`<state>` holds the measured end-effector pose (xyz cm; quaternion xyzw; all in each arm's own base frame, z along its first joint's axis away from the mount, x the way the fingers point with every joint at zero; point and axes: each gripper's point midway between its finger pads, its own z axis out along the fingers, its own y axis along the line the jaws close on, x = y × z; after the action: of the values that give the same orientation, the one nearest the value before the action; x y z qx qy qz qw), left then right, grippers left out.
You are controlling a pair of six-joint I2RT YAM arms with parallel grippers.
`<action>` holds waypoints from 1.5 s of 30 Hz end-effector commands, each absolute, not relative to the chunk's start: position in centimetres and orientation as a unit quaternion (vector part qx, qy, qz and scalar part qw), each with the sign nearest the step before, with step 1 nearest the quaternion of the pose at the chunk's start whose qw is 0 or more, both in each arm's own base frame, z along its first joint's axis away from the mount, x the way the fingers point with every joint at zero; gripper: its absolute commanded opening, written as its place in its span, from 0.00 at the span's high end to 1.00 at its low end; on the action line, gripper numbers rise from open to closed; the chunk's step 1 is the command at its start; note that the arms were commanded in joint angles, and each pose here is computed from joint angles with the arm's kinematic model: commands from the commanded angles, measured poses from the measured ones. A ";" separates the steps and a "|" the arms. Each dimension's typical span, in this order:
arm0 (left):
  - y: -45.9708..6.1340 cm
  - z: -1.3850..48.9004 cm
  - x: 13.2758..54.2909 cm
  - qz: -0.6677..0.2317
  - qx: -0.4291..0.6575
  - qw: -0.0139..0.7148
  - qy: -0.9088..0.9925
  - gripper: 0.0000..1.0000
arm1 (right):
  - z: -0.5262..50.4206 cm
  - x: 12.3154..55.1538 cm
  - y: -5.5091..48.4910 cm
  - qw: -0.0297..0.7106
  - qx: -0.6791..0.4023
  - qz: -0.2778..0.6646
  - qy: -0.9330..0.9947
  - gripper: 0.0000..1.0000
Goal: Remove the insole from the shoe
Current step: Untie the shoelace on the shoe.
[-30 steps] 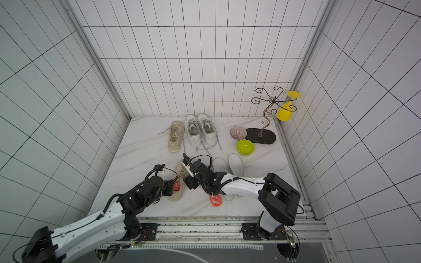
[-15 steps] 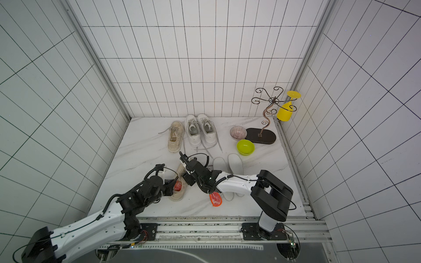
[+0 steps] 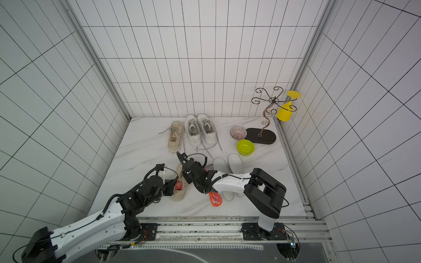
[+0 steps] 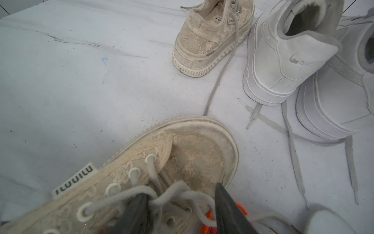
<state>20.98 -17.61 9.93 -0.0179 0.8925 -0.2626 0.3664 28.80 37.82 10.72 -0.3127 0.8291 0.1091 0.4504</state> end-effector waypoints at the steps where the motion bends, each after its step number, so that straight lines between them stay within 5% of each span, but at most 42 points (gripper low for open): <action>1: -19.0 13.5 21.9 -0.314 -0.012 0.408 0.857 1.00 | 14.0 31.3 39.1 0.496 -0.255 0.107 0.823 0.45; 18: -16.3 11.7 21.8 -0.255 -0.047 0.408 0.876 1.00 | 14.4 35.7 34.2 0.505 -0.080 0.003 0.859 0.20; 45: -13.0 13.5 20.6 -0.264 -0.096 0.446 0.850 1.00 | 15.9 41.1 21.7 0.483 0.061 -0.041 0.872 0.10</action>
<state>19.80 -13.11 11.53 -0.0715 0.8740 -0.2418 0.4153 40.72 22.77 14.48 0.0415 0.8787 -0.0528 0.4726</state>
